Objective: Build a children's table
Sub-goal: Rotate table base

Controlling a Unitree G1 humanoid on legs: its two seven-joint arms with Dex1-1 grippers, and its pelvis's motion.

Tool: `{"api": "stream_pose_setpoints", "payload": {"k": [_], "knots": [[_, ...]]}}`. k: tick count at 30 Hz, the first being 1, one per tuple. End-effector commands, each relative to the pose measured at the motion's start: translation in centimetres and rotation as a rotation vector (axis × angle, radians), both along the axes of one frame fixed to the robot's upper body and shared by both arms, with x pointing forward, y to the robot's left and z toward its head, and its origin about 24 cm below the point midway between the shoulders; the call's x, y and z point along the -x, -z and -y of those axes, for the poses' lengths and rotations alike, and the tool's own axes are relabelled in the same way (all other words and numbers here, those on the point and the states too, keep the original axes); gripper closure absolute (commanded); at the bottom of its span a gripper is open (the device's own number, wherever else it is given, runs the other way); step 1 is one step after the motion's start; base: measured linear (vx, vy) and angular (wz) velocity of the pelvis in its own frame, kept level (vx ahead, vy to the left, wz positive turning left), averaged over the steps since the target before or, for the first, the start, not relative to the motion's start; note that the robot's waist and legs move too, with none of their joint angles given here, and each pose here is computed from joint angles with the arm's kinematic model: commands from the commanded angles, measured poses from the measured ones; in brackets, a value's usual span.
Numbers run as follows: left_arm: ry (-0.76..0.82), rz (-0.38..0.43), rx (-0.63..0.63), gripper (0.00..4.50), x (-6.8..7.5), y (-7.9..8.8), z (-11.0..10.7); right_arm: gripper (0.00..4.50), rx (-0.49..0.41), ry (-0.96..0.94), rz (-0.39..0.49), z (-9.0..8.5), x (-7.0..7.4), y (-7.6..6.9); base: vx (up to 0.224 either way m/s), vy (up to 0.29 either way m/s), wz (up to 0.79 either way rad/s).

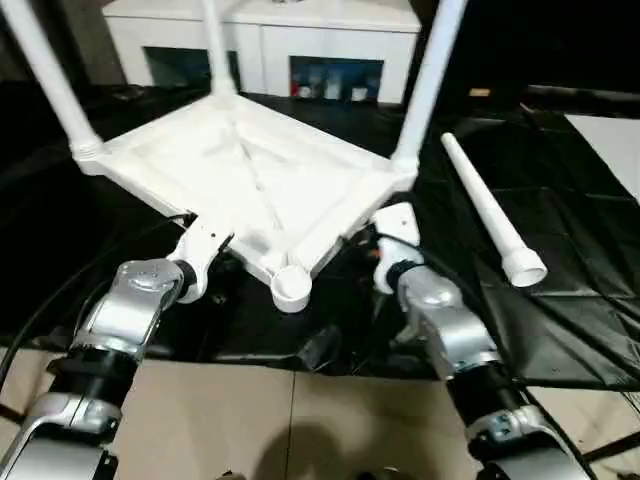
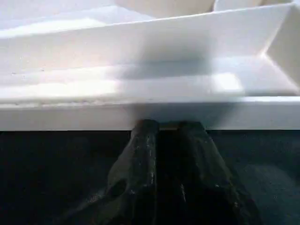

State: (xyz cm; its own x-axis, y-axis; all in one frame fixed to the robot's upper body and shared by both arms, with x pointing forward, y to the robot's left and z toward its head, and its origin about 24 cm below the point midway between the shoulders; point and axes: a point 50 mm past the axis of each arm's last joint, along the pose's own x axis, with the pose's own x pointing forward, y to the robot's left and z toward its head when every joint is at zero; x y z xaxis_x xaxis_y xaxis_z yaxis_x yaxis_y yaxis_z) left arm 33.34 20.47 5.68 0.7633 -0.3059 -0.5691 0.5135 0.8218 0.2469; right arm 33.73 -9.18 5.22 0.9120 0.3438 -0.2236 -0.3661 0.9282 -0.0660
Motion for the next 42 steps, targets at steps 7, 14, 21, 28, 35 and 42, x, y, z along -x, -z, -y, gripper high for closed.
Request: {"api": "stream_pose_setpoints", "payload": {"k": [7, 14, 21, 28, 35, 42], "knots": [[-0.022, 0.130, -0.027, 3.57, -2.4, 0.8, 1.6, 0.85, -0.012, 0.119, 0.065, 2.8, 0.3, -1.8, 0.000, 0.000, 0.00], [-0.104, 0.288, 0.087, 3.57, -3.7, 0.1, 2.6, 0.85, -0.032, 0.162, 0.095, 4.2, 0.0, -3.0, 0.000, 0.000, 0.00], [-0.102, 0.408, 0.242, 3.57, -2.8, -1.6, 1.7, 0.85, 0.017, 0.141, 0.101, 4.5, 0.7, -3.3, 0.000, 0.000, 0.00], [-0.280, 0.594, 0.395, 3.57, 1.7, -3.0, 1.6, 0.85, -0.006, 0.123, 0.150, 5.0, 2.7, -3.4, 0.000, 0.000, 0.00], [-0.366, 0.599, 0.405, 3.57, 3.0, -3.3, 3.4, 0.85, -0.078, 0.161, 0.124, 4.4, 2.9, -3.5, 0.000, 0.000, 0.00], [-0.408, 0.608, 0.434, 3.57, 2.8, -4.1, 4.4, 0.85, -0.092, 0.102, 0.120, 3.1, 3.2, -3.7, 0.003, -0.127, 0.00]]}}
